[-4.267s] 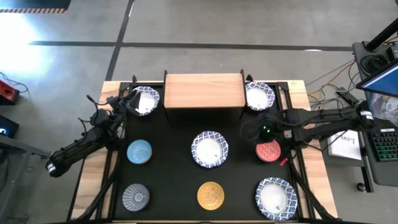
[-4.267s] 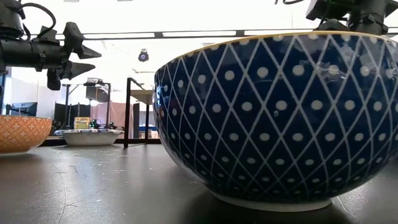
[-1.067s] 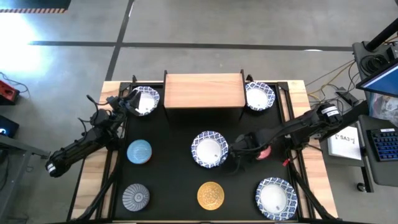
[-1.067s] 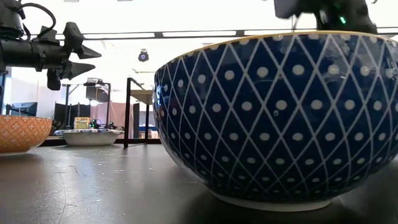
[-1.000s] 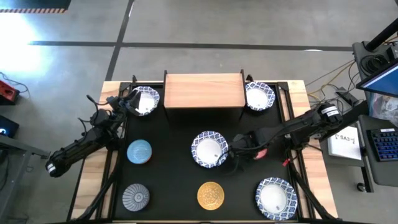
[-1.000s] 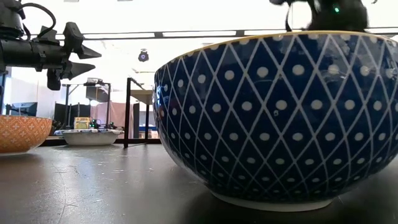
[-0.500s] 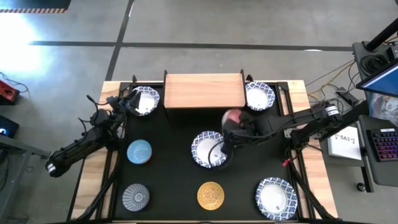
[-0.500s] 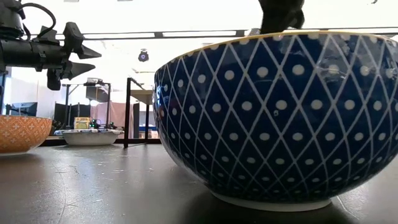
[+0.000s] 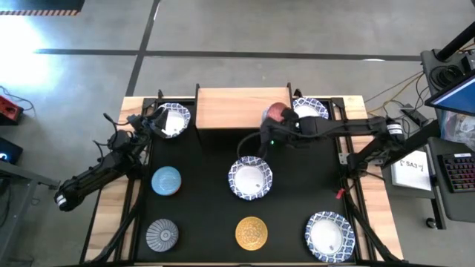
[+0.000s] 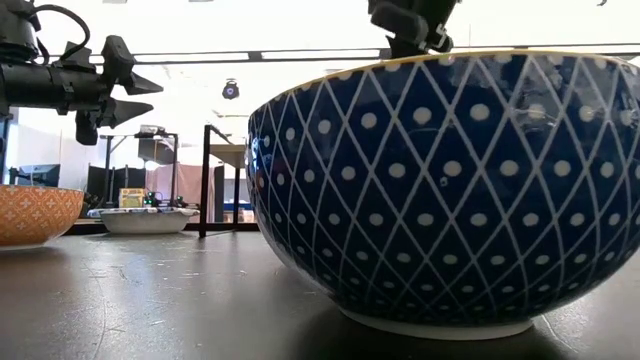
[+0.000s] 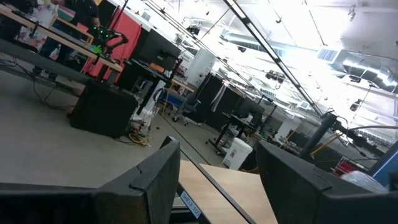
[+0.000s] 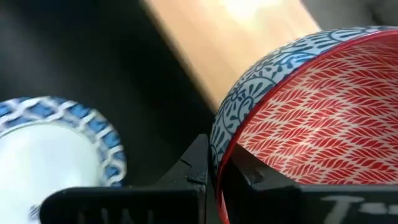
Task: Place and stack bowls onto a shelf
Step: Put the red bowl on the shelf
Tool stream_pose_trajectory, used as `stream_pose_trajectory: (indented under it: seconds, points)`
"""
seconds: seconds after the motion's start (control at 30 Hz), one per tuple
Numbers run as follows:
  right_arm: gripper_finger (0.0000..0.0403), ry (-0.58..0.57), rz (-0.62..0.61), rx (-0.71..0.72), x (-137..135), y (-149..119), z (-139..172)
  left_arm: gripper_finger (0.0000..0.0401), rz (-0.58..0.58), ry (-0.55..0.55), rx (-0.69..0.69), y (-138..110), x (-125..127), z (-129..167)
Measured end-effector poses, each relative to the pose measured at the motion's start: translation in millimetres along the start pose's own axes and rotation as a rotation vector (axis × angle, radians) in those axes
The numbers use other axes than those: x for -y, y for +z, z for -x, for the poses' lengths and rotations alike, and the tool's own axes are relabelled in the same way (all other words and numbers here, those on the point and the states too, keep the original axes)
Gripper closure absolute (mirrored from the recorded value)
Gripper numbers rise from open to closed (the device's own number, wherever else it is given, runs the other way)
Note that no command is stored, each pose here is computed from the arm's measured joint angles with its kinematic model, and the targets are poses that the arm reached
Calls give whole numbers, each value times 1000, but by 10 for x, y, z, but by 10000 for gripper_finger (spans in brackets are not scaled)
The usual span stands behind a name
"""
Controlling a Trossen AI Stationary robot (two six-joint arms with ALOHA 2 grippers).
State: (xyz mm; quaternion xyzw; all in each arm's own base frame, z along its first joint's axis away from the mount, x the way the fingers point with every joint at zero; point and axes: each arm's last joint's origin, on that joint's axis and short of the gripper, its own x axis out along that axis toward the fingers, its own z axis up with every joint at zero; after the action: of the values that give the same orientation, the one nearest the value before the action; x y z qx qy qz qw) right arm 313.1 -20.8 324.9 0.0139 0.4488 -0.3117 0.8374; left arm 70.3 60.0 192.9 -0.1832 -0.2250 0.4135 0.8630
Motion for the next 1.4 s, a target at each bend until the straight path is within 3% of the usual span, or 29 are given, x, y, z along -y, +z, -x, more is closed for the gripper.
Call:
stream_pose_trajectory:
  seconds: [0.57,0.77,0.97,1.4]
  points:
    - [390,-43,-133,-39,524,138,-273,206,0,0,-1,-1,0,0]
    - [390,20,-164,-79,573,164,-440,206,0,1,0,0,0,0]
    - [390,-8,-164,-120,598,182,-624,206,0,0,-1,-1,-1,0]
    - [390,4,-162,-107,638,395,-582,206,0,0,-1,-1,-1,0]
